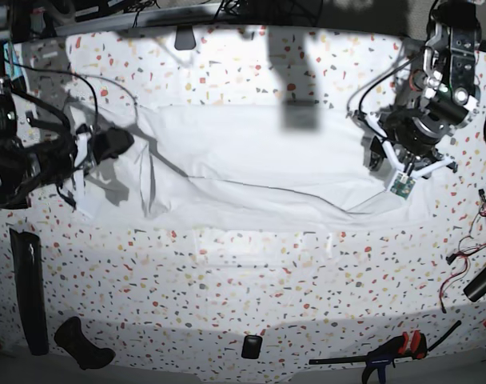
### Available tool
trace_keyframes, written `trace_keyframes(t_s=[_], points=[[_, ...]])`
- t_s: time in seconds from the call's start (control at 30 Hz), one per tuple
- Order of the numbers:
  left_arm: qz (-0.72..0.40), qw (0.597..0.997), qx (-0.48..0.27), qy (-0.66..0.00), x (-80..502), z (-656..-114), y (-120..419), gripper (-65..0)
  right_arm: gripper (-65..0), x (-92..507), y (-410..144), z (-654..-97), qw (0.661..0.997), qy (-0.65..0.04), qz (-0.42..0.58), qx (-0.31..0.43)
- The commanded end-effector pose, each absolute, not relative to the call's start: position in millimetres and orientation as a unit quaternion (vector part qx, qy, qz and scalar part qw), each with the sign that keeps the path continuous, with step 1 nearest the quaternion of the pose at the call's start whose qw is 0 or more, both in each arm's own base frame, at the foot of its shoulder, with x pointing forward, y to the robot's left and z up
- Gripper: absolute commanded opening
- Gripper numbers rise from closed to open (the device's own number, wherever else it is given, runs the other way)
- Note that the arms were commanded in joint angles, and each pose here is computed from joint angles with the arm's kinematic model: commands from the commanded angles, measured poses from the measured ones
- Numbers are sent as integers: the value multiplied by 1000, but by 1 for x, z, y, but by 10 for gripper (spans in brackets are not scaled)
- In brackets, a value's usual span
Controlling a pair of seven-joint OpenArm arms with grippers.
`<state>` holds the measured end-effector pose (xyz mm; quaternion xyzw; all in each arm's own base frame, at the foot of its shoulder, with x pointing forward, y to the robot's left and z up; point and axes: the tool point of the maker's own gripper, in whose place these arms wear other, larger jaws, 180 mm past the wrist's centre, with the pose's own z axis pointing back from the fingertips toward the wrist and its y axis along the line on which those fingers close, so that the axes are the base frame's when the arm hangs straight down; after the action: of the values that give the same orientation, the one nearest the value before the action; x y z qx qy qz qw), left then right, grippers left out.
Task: Fold the T-shirt properly
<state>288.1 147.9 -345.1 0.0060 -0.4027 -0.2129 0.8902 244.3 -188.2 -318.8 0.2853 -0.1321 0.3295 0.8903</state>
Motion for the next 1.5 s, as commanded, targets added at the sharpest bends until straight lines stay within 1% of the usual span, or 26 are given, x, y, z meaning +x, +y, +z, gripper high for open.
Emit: trace_keyframes(t_s=[0.0, 0.1, 0.27, 0.33, 0.37, 0.4, 0.47, 0.63, 0.7, 0.8, 0.87, 0.93, 0.97, 1.03, 1.17, 1.33, 1.47], points=[[-214, 879, 10, -425, 296, -332, 149, -437, -650, 239, -199, -313, 892, -127, 338, 272], [-214, 879, 10, -425, 296, -332, 149, -437, -650, 213, -222, -326, 906, -79, 334, 246], [-214, 882, 9, -421, 295, -334, 149, -437, -650, 183, -274, -355, 930, 1, 340, 137], [-209, 893, -4, -399, 288, -340, 147, -437, -650, 179, -288, -361, 933, 18, 344, 101], [-203, 902, -22, -380, 282, -345, 143, -437, -650, 180, -290, -363, 934, 19, 345, 92], [-198, 909, -46, -363, 275, -350, 137, -437, -650, 184, -287, -363, 934, 5, 344, 95], [-192, 913, -93, -346, 264, -354, 124, -437, -650, 186, -283, -364, 934, -2, 343, 101], [-185, 893, -202, -357, 253, -343, 89, -437, -650, 184, -282, -365, 934, 4, 344, 102], [-194, 888, -227, -350, 244, -343, 81, -437, -650, 185, -285, -366, 934, 3, 345, 92], [-195, 890, -247, -331, 226, -351, 76, -437, -650, 190, -297, -368, 936, 0, 348, 58], [-207, 874, -297, -325, 209, -348, 60, -437, -650, 195, -301, -369, 936, -9, 350, 42], [-216, 845, -355, -335, 197, -335, 38, -437, -650, 198, -303, -370, 935, -13, 352, 31], [-219, 839, -368, -336, 195, -332, 28, -439, -650, 198, -304, -371, 935, -13, 352, 25], [-224, 832, -378, -339, 195, -331, 10, -444, -650, 197, -303, -378, 937, -10, 348, 25], [-264, 830, -366, -328, 187, -338, -18, -444, -650, 186, -298, -407, 947, 12, 319, 36], [-312, 828, -351, -306, 170, -349, -35, -444, -650, 166, -311, -451, 956, 60, 288, -1], [-308, 831, -351, -303, 169, -350, -37, -444, -650, 159, -320, -473, 958, 66, 280, -24]])
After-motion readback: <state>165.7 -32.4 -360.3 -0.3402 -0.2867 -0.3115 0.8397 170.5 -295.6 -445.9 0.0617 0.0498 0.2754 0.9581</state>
